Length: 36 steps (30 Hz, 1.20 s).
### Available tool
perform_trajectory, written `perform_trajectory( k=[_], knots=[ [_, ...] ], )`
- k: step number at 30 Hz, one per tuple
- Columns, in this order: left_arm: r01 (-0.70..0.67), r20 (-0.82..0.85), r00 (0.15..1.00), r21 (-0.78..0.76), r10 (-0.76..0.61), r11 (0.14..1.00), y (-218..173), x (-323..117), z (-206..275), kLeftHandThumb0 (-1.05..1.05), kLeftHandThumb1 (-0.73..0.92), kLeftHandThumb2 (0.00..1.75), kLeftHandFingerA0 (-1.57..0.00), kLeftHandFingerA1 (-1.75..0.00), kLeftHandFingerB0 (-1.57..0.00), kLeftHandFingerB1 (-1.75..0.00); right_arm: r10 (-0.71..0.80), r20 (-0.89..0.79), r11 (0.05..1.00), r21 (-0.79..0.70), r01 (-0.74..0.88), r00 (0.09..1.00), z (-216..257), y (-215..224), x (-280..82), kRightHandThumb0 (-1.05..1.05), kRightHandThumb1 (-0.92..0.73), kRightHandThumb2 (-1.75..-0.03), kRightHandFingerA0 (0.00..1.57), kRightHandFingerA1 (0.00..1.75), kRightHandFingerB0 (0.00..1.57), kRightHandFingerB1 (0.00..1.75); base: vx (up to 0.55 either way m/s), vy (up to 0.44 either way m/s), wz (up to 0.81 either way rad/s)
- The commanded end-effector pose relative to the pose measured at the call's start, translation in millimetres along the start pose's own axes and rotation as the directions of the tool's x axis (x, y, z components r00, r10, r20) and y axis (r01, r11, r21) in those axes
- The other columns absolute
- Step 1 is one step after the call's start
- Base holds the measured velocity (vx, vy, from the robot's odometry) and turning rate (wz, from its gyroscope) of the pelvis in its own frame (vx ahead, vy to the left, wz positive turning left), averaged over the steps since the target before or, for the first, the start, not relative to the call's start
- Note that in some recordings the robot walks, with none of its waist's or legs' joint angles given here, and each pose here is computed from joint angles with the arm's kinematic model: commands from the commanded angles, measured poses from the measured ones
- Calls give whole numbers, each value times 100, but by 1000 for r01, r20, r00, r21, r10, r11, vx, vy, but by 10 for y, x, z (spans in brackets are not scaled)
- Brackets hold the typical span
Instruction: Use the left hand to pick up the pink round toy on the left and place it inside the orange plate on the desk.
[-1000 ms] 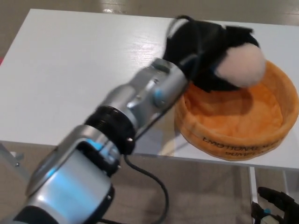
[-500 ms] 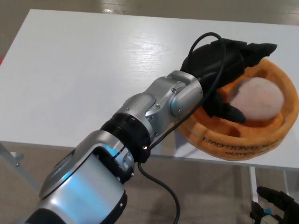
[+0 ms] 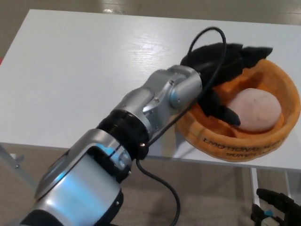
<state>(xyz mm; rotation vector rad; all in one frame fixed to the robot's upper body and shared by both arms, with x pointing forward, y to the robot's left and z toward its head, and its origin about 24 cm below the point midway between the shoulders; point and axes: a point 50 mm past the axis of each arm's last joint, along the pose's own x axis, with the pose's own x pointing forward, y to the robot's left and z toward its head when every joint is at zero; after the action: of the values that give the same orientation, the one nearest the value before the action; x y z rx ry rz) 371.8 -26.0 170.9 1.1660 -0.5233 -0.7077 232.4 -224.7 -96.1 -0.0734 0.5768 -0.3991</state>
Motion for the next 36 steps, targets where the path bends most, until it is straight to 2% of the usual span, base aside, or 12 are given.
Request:
perform_trajectory(
  k=[1,2,4,7,10,12,14,15,17,23,27,36],
  knots=[
    [-59,119,990,-100,71,993,231,-169,84,-66,40,77,0,0,0,-2,-6,-28,1000,6,6,1000,-92,-13,-35,-16,-56,-57,64,76,69,59,0,0,0],
    [-125,194,970,-127,149,984,333,-294,155,-22,38,56,0,-9,0,-21,-8,-32,1000,15,9,999,-91,-19,-32,-17,-56,-57,65,79,70,58,0,0,0],
    [-197,272,933,-162,235,967,436,-471,238,-2,41,69,0,-12,-3,-30,-9,-27,1000,15,10,1000,-75,-29,-24,-14,-55,-59,63,76,68,60,0,0,0],
    [-266,362,871,-218,331,939,562,-808,352,6,57,56,0,-21,-12,-30,-10,-22,1000,8,10,1000,-60,-40,-16,-17,-58,-56,63,71,69,57,0,0,0],
    [-282,412,812,-343,413,896,639,-1301,383,22,62,68,-9,-22,-24,-35,-6,-21,1000,-4,6,1000,-47,-42,-8,-20,-57,-56,68,79,69,56,0,0,0],
    [-279,412,808,-364,422,889,637,-1425,391,22,62,68,-9,-22,-24,-35,-5,-18,1000,-11,5,1000,-41,-51,-4,-20,-57,-56,68,79,69,56,0,0,0],
    [-224,427,806,-421,409,879,607,-1651,363,24,62,75,-17,-37,-42,-35,-4,-15,1000,-17,4,1000,-33,-57,0,-20,-57,-57,67,82,69,56,0,0,0],
    [-146,437,833,-420,340,896,486,-2012,266,19,59,78,-37,-37,-63,-41,-10,-14,1000,-26,10,1000,-41,-78,-2,-18,-57,-57,65,80,69,57,0,0,0],
    [-71,443,851,-439,284,896,394,-2202,213,20,57,85,-43,-39,-67,-43,-13,-16,999,-30,13,1000,-46,-88,-2,-19,-57,-56,66,78,70,56,0,0,0],
    [114,411,896,-579,168,808,112,-2572,-8,18,58,93,-53,-46,-65,-46,-13,-6,999,-37,13,1000,-21,-90,7,-19,-57,-57,63,74,70,57,0,0,0],
    [196,302,952,-721,47,664,-228,-2904,-368,-2,65,76,-47,-43,-61,-46,-16,-12,1000,-22,16,1000,-34,-101,4,-22,-55,-59,71,92,70,59,0,0,0],
    [219,104,971,-750,-215,624,-868,-3195,-530,-10,76,63,-55,-40,-58,-39,-11,-21,1000,-1,11,1000,-52,-86,-4,-20,-57,-59,64,81,70,60,0,0,0]
  ],
)
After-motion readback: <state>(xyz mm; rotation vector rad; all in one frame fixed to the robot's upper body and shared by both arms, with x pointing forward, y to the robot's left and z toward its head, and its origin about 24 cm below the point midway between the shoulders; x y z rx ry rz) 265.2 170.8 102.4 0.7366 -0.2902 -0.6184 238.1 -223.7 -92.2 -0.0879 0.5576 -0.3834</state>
